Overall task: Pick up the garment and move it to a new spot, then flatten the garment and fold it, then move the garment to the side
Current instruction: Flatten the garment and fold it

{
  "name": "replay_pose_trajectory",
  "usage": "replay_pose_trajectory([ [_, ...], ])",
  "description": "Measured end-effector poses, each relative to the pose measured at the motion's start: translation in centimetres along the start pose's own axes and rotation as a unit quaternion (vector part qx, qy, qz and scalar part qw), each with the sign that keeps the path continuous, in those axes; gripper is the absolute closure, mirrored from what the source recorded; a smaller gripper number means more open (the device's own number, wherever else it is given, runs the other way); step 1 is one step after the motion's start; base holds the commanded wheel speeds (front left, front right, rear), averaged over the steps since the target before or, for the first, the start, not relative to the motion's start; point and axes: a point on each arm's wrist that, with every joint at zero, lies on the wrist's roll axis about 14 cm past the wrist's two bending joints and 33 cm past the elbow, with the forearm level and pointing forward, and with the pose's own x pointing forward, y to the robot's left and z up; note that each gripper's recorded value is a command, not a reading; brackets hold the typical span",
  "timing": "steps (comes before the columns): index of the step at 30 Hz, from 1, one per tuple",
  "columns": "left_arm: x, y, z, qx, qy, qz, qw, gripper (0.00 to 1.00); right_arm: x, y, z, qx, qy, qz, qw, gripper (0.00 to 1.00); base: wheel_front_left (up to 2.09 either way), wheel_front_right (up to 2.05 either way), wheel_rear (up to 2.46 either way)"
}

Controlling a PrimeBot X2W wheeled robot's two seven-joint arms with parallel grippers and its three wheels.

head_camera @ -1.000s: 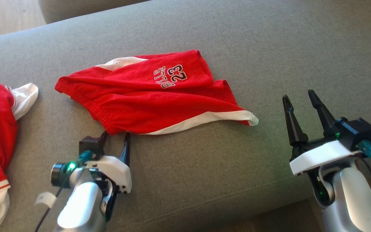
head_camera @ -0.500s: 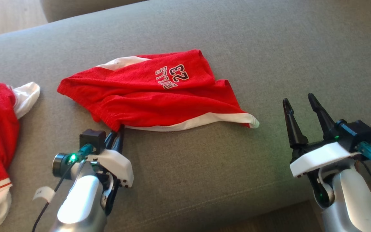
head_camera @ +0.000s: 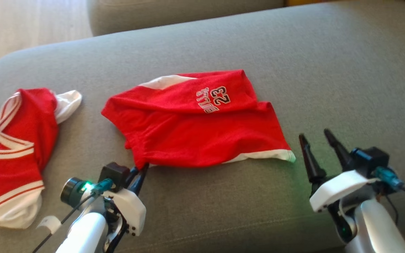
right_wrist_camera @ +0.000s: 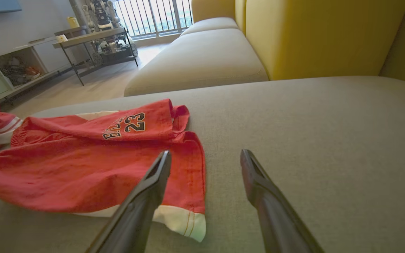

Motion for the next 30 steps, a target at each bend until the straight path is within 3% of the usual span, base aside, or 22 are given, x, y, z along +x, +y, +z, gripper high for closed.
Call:
replay_pose_trajectory([
  [4,-1.6,-0.7,0.3,0.010,0.018,-0.020,1.000,1.00,-0.2,1.4,-1.6,0.016,0.026,0.018,0.999,0.00,0.00,0.00,0.00],
  [17,-4.2,-2.2,-1.7,-0.029,0.095,-0.066,0.993,1.00,-0.5,1.6,-6.0,0.034,0.095,0.014,0.995,0.00,0.00,0.00,0.00],
  [30,-3.9,-2.5,-3.8,-0.051,0.124,-0.057,0.989,1.00,0.6,1.8,-8.5,0.010,0.149,0.020,0.989,0.00,0.00,0.00,0.00],
])
